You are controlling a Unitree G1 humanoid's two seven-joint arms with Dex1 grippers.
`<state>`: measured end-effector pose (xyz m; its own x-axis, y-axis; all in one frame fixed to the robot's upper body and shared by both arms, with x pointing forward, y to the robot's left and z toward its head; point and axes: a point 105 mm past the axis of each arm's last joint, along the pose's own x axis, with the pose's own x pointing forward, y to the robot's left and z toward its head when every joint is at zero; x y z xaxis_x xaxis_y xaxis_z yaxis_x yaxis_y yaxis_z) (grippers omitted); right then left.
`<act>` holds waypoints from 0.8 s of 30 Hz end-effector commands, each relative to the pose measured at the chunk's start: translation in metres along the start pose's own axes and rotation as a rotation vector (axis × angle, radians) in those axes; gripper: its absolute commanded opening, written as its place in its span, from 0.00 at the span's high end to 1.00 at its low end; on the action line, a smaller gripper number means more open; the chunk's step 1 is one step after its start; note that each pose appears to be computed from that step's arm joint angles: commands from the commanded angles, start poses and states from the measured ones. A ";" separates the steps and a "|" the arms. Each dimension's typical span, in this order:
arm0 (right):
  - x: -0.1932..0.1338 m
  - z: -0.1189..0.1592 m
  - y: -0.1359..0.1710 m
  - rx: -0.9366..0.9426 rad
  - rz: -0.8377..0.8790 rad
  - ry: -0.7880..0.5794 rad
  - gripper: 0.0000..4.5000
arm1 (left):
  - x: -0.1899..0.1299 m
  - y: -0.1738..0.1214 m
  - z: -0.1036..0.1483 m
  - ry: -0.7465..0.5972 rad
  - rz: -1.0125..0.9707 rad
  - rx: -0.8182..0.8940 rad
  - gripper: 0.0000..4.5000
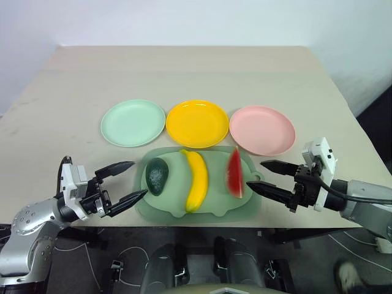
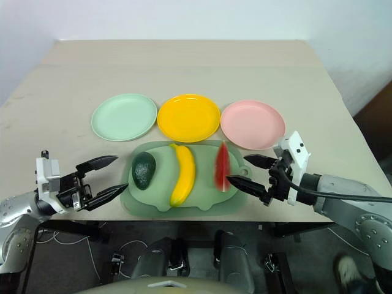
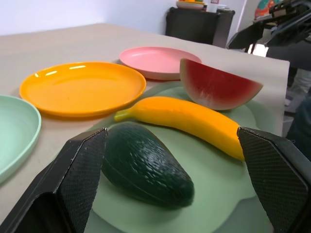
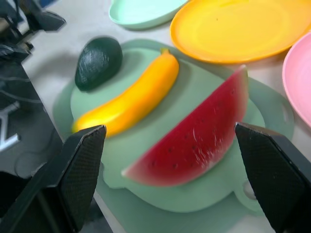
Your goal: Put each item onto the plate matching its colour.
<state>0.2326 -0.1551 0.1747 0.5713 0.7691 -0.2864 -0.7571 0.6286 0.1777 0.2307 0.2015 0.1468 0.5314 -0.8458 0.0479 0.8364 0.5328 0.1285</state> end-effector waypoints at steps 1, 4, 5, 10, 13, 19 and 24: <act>0.011 0.014 0.010 0.076 0.037 -0.024 0.00 | -0.005 0.004 0.003 -0.014 -0.008 0.028 0.00; 0.016 0.007 0.005 0.123 0.011 0.031 0.00 | 0.002 0.002 0.007 -0.026 -0.027 0.032 0.00; 0.018 0.002 0.001 0.132 -0.009 0.070 0.00 | 0.005 0.002 0.009 -0.027 -0.035 0.041 0.00; 0.033 -0.005 -0.010 0.174 -0.080 0.125 0.00 | 0.018 0.000 0.018 -0.037 -0.061 0.059 0.00; 0.041 -0.007 -0.012 0.192 -0.097 0.146 0.00 | 0.028 -0.005 0.021 -0.047 -0.076 0.055 0.00; 0.054 -0.011 -0.018 0.204 -0.151 0.197 0.00 | 0.033 -0.006 0.022 -0.053 -0.076 0.046 0.00; 0.069 -0.018 -0.025 0.169 -0.214 0.284 0.00 | 0.029 -0.005 0.018 -0.049 -0.069 0.034 0.00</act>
<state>0.2816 -0.1195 0.1338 0.5737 0.5986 -0.5590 -0.5603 0.7847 0.2652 0.2422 0.1738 0.1608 0.4731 -0.8779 0.0740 0.8652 0.4788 0.1491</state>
